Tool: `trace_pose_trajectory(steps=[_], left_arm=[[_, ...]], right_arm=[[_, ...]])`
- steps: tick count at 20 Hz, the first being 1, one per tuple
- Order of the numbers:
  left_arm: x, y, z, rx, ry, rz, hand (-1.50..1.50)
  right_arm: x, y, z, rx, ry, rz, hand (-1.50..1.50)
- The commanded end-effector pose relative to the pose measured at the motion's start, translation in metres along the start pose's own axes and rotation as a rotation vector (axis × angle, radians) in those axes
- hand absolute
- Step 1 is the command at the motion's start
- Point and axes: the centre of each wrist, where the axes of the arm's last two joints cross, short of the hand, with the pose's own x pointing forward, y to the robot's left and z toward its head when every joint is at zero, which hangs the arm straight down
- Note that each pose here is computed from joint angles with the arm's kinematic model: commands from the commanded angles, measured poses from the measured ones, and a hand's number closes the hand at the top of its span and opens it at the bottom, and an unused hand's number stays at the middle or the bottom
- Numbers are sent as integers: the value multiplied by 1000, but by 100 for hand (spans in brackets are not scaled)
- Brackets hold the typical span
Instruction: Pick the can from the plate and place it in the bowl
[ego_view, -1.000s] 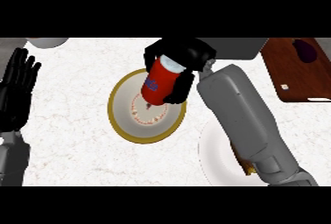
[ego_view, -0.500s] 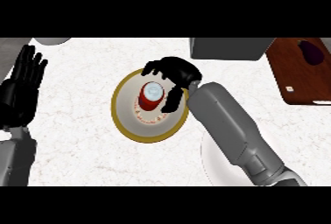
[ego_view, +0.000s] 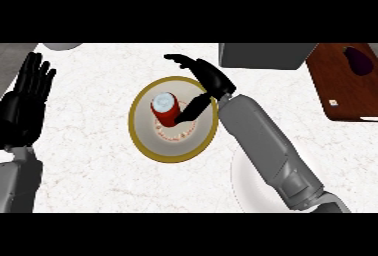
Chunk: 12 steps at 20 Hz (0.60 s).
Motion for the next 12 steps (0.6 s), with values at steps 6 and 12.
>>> trace_pose_trajectory(steps=[6,12], left_arm=[[9,11,-2,17,-5,-2,0],[6,0,6,6,-14,-4,0]], right_arm=[[-25,-58,1,-296,42,-185,-150],[-73,-136,49,-355,33,-275,-150]])
